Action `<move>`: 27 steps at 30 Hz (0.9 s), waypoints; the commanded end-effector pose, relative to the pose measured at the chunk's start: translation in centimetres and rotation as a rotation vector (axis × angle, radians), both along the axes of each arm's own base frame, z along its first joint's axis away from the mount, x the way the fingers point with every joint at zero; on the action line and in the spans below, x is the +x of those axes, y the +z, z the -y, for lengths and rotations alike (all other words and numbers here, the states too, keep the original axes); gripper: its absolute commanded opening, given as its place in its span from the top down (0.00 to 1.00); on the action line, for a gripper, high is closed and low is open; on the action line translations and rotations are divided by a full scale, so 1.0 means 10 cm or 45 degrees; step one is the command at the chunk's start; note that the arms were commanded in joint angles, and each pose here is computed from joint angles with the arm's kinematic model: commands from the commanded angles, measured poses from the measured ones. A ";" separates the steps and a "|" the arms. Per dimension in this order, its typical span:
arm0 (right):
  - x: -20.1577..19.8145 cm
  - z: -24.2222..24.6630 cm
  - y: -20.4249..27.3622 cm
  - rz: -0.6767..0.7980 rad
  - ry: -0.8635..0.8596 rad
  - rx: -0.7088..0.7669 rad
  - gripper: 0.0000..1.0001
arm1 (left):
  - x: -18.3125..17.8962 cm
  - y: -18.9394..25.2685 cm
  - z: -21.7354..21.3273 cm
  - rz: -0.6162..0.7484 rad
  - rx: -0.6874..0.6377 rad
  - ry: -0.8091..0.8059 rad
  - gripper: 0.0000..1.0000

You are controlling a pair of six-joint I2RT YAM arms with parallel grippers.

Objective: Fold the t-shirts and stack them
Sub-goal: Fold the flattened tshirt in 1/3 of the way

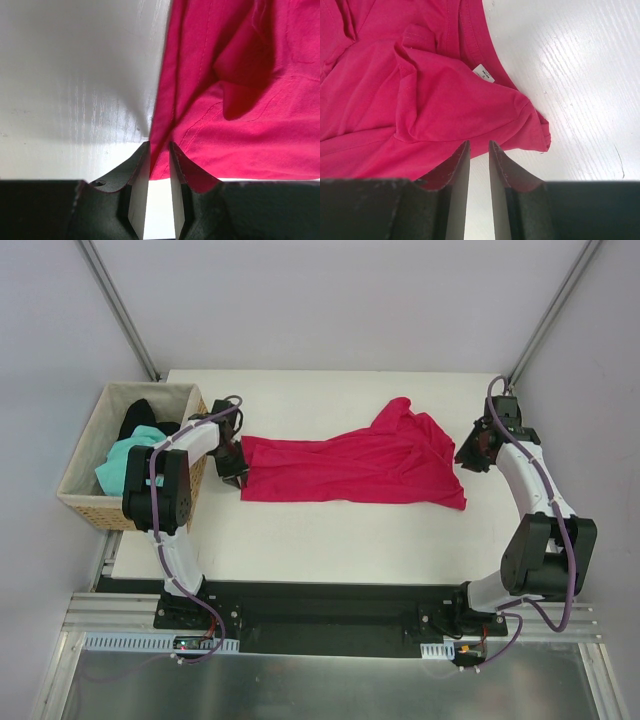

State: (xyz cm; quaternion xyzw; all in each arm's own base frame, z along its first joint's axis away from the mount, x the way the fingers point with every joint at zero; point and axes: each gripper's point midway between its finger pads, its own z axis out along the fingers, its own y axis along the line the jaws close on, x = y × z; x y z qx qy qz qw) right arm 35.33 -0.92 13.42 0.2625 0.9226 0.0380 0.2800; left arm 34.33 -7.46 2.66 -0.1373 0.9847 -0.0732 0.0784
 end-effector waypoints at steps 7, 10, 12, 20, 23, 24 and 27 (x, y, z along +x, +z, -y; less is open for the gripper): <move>-0.03 0.08 0.23 0.073 -0.077 -0.025 0.76 | -0.16 -0.02 0.00 -0.041 -0.008 -0.025 0.79; -0.07 0.12 0.25 0.083 -0.107 -0.044 0.77 | -0.20 -0.04 -0.01 -0.052 -0.005 -0.024 0.79; -0.10 0.15 0.27 0.091 -0.126 -0.060 0.79 | -0.21 -0.03 -0.01 -0.051 -0.004 -0.020 0.80; -0.14 0.14 0.21 0.073 -0.134 -0.049 0.80 | -0.24 -0.02 0.00 -0.051 -0.005 -0.018 1.00; -0.14 0.14 0.22 0.077 -0.136 -0.048 0.80 | -0.24 0.00 -0.01 -0.045 0.000 -0.015 1.00; -0.14 0.15 0.22 0.077 -0.138 -0.051 0.80 | -0.24 0.01 -0.01 -0.039 0.001 -0.015 1.00; -0.16 0.16 0.19 0.070 -0.150 -0.055 0.81 | -0.24 0.04 -0.01 -0.027 0.001 -0.013 1.00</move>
